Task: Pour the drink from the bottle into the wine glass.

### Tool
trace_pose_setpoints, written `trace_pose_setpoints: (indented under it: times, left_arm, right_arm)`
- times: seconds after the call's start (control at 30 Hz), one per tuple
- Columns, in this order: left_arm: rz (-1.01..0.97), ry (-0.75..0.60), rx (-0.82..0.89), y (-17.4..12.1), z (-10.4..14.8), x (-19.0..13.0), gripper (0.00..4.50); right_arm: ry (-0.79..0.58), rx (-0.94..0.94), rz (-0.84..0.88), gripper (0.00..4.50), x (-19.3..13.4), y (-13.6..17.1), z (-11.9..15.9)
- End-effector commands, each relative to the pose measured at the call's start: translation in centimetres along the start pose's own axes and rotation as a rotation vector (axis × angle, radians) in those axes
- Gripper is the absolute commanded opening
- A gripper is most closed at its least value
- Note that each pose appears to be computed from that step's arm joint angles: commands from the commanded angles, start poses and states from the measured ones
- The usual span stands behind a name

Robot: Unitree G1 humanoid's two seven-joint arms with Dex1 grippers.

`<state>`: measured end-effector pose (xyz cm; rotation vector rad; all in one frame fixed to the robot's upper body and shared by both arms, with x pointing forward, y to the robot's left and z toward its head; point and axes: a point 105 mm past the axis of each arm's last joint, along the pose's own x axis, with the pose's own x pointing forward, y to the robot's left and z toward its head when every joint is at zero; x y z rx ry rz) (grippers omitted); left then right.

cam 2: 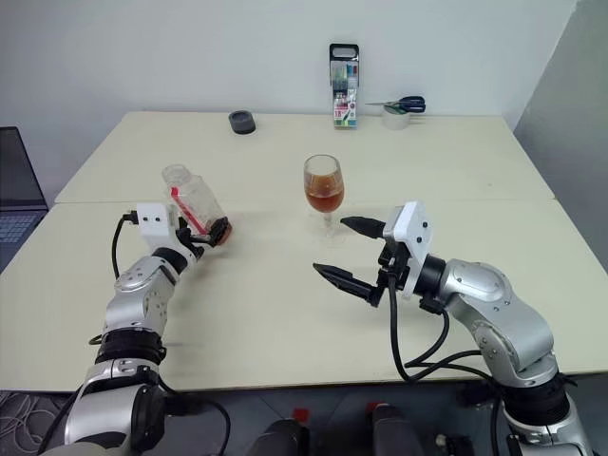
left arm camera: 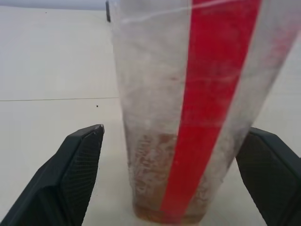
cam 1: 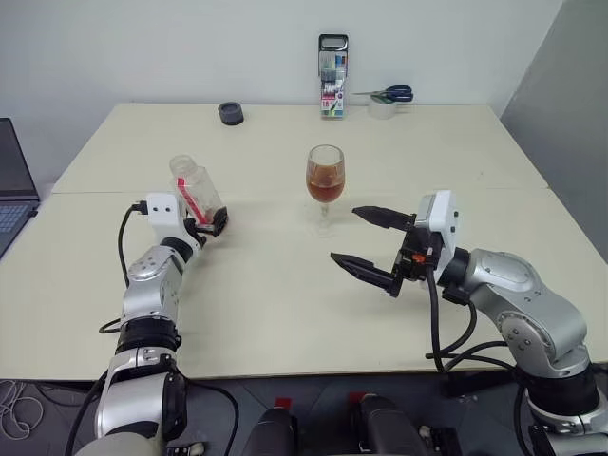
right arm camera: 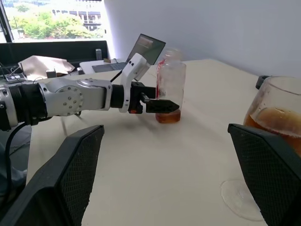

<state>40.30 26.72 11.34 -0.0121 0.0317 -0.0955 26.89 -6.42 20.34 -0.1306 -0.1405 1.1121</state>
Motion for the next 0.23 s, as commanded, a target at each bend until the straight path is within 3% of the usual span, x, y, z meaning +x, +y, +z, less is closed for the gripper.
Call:
trace_pose_setpoints:
  times: [0.03,0.23]
  left_arm:
    - [-0.018,-0.004,0.019,-0.3,0.1,-1.6,4.47]
    - [-0.001,0.065,0.03,-1.3,-0.9,-6.4,4.47]
  right_arm:
    - [0.042,0.053,-0.118,4.5,-1.7,-0.3,-1.4]
    - [0.122,0.161,-0.63,4.5,-4.6,-3.8,-4.2]
